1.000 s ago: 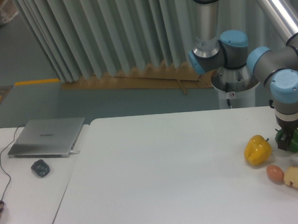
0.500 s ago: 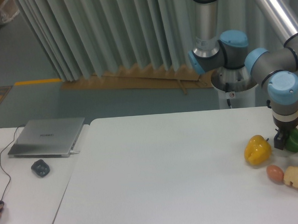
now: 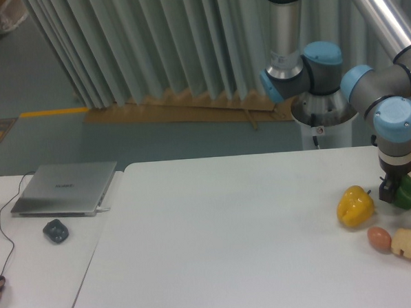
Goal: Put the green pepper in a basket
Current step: 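Hold the green pepper gripped while adjusting the grasp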
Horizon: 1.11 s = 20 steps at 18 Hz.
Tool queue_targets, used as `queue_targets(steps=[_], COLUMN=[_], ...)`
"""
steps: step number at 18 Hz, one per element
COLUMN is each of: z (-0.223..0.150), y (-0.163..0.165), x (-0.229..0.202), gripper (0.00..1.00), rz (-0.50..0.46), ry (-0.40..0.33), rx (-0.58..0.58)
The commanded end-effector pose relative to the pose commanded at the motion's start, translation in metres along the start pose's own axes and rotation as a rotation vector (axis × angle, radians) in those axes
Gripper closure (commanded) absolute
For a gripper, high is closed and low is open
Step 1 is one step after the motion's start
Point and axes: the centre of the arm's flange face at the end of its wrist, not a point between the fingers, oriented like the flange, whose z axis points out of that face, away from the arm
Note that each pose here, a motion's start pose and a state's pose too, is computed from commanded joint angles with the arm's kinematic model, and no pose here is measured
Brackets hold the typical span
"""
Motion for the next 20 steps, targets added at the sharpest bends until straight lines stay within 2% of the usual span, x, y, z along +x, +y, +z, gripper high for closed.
queue_targets(steps=[12,20], z=[0.0055,0.0051], y=[-0.0035,0.0006], x=[-0.0055,-0.0052], gripper=[0.00,0.07], rz=[0.003,0.002], ry=[-0.007,-0.010], rx=[-0.010,-0.012])
